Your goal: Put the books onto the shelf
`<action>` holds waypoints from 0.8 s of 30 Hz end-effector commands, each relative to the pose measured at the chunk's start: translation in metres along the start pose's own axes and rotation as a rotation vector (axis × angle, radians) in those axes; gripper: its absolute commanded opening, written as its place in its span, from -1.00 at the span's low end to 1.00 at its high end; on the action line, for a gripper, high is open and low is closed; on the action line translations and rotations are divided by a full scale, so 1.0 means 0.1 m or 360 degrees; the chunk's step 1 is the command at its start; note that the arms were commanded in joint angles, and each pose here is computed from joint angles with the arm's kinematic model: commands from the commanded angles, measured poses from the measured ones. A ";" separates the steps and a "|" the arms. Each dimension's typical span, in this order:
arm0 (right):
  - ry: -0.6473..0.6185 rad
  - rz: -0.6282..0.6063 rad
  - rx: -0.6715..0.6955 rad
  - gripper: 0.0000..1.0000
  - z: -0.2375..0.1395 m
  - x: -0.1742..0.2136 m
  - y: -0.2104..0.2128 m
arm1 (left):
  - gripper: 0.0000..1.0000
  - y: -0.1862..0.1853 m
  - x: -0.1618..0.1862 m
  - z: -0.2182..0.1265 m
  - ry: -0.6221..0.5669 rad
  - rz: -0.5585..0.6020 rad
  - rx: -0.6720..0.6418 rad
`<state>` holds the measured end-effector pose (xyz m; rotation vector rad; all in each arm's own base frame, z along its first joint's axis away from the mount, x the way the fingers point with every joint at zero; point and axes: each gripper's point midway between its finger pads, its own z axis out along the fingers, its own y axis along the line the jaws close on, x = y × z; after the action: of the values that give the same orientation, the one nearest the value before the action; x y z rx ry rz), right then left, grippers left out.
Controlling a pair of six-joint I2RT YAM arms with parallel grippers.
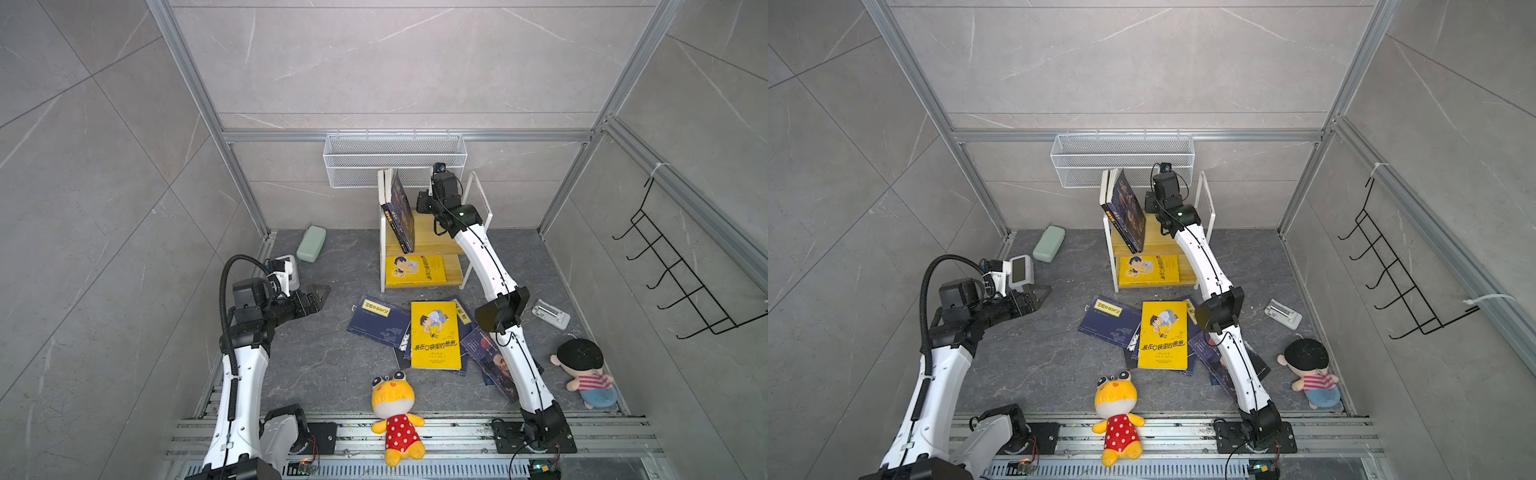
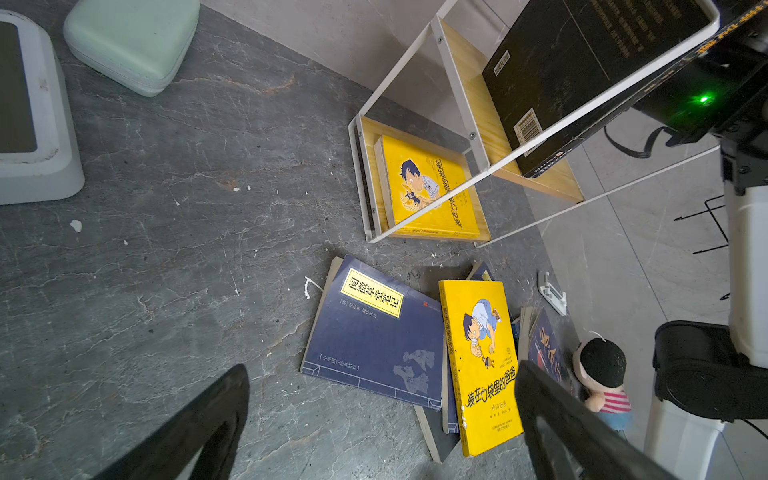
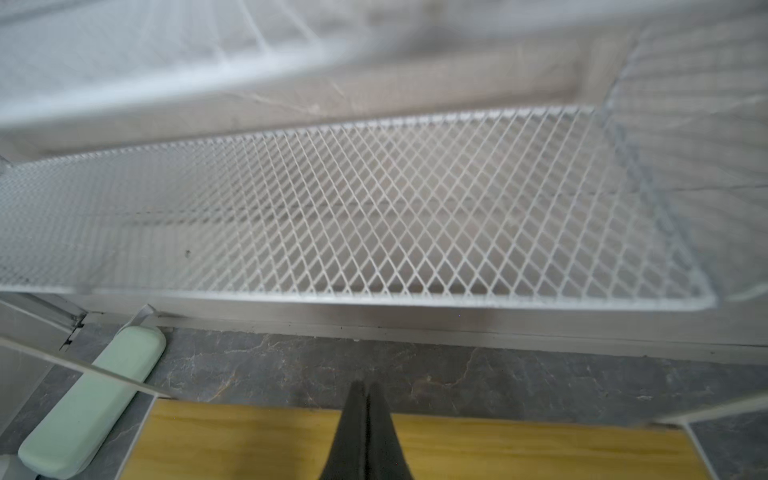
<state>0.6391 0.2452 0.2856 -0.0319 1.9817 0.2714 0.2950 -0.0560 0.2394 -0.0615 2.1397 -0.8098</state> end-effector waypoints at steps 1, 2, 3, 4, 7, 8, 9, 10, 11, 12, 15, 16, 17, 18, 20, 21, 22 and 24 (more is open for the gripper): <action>0.0090 0.0166 -0.0181 -1.00 0.15 0.16 0.04 | 0.99 -0.08 -0.06 -0.01 -0.0026 0.0059 0.0057; 0.0095 0.0193 -0.0218 -1.00 0.19 0.18 0.04 | 0.99 -0.08 -0.06 -0.01 -0.0025 0.0055 0.0055; 0.0097 0.0224 -0.0264 -1.00 0.23 0.20 0.07 | 0.99 -0.07 -0.06 -0.01 -0.0025 0.0053 0.0053; 0.0099 0.0249 -0.0309 -1.00 0.26 0.22 0.09 | 0.99 -0.07 -0.07 -0.01 -0.0029 0.0055 0.0051; 0.0116 0.0298 -0.0390 -1.00 0.32 0.27 0.15 | 0.99 -0.06 -0.07 -0.01 -0.0029 0.0054 0.0048; 0.0122 0.0322 -0.0417 -1.00 0.33 0.28 0.17 | 0.99 -0.05 -0.07 -0.01 -0.0028 0.0050 0.0045; 0.0127 0.0342 -0.0455 -1.00 0.35 0.29 0.19 | 0.99 -0.05 -0.07 -0.01 -0.0026 0.0043 0.0042; 0.0129 0.0360 -0.0507 -1.00 0.36 0.30 0.24 | 0.99 -0.04 -0.08 -0.01 -0.0028 0.0043 0.0039; 0.0135 0.0389 -0.0577 -1.00 0.38 0.31 0.28 | 0.99 -0.04 -0.08 -0.01 -0.0031 0.0045 0.0039; 0.0134 0.0419 -0.0649 -1.00 0.38 0.29 0.30 | 0.99 -0.04 -0.08 -0.01 -0.0033 0.0045 0.0040; 0.0166 0.0460 -0.0742 -1.00 0.37 0.30 0.33 | 0.99 -0.04 -0.07 -0.01 -0.0026 0.0041 0.0040; 0.0173 0.0453 -0.0784 -1.00 0.36 0.31 0.37 | 0.99 -0.03 -0.07 -0.01 -0.0025 0.0037 0.0037; 0.0175 0.0451 -0.0839 -1.00 0.34 0.30 0.42 | 0.99 -0.02 -0.08 0.00 -0.0026 0.0037 0.0035; 0.0179 0.0453 -0.0924 -1.00 0.31 0.30 0.50 | 0.99 -0.02 -0.08 -0.01 -0.0031 0.0036 0.0035; 0.0186 0.0462 -0.0968 -1.00 0.28 0.28 0.53 | 0.99 -0.03 -0.07 -0.01 -0.0035 0.0041 0.0039; 0.0199 0.0472 -0.0959 -1.00 0.26 0.28 0.54 | 0.99 -0.03 -0.07 -0.01 -0.0034 0.0038 0.0040; 0.0215 0.0487 -0.0954 -1.00 0.26 0.29 0.53 | 0.99 -0.02 -0.07 -0.01 -0.0033 0.0036 0.0039; 0.0240 0.0525 -0.0985 -1.00 0.27 0.32 0.56 | 1.00 -0.02 -0.08 -0.01 -0.0037 0.0037 0.0035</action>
<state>0.6465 0.2978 0.2574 -0.1081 1.9751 1.0166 0.2965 -0.0534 0.2371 -0.0750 2.1456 -0.8083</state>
